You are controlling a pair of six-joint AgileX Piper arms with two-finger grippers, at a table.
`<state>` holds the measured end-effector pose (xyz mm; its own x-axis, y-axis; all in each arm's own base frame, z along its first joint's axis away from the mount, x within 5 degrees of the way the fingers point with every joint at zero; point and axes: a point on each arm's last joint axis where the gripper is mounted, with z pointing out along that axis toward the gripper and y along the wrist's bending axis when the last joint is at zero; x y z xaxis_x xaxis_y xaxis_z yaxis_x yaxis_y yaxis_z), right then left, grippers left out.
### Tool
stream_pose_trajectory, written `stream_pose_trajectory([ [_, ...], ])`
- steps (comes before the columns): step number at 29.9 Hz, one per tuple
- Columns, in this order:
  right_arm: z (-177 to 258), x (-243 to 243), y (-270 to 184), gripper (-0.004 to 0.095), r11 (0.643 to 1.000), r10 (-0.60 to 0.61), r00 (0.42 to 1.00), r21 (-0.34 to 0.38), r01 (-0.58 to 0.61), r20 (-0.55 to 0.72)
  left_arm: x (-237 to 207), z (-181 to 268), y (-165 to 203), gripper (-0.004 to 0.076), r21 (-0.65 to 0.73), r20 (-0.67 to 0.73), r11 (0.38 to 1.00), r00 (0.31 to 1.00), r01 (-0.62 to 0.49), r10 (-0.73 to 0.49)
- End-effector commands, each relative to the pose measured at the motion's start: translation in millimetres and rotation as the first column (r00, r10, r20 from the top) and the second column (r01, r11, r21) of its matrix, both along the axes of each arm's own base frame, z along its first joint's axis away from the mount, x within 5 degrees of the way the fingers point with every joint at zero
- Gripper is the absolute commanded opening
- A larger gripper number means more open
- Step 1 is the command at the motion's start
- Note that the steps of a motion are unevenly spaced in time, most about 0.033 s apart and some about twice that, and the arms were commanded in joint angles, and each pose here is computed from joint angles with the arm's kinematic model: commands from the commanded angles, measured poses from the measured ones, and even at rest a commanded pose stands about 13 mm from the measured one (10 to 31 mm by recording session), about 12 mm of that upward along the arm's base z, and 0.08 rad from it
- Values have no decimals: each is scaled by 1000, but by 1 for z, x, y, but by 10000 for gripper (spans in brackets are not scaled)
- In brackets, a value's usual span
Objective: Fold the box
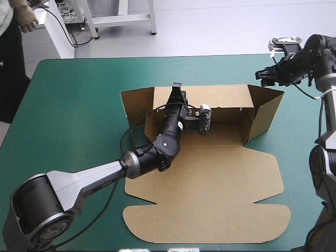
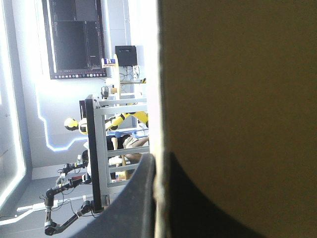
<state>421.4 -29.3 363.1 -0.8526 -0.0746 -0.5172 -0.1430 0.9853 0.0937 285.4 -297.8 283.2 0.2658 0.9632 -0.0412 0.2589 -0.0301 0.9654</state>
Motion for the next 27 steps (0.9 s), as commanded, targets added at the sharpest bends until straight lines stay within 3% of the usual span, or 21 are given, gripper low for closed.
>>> stream_pose_trajectory([
  [1, 31, -14, 1, 532, 1000, 22, 996, 0, -22, 85, -5, 18, 0, -8, -49, 22, 999, 1000, 13, -12],
  [9, 25, -16, 4, 532, 999, 29, 998, 25, -30, 62, -5, 18, 1, -8, -46, 25, 999, 1000, 8, -7],
  [14, 8, -31, 6, 531, 997, 72, 997, 24, -72, -9, -4, 18, 2, -8, -47, 26, 999, 1000, -2, 3],
  [20, 14, -54, 7, 532, 994, 113, 994, 5, -113, 1, -4, 18, 2, -8, -48, 26, 999, 1000, -9, 11],
  [27, 6, -78, 7, 532, 976, 160, 984, 137, -170, 75, -4, 18, 3, -8, -50, 25, 999, 999, -19, 20],
])
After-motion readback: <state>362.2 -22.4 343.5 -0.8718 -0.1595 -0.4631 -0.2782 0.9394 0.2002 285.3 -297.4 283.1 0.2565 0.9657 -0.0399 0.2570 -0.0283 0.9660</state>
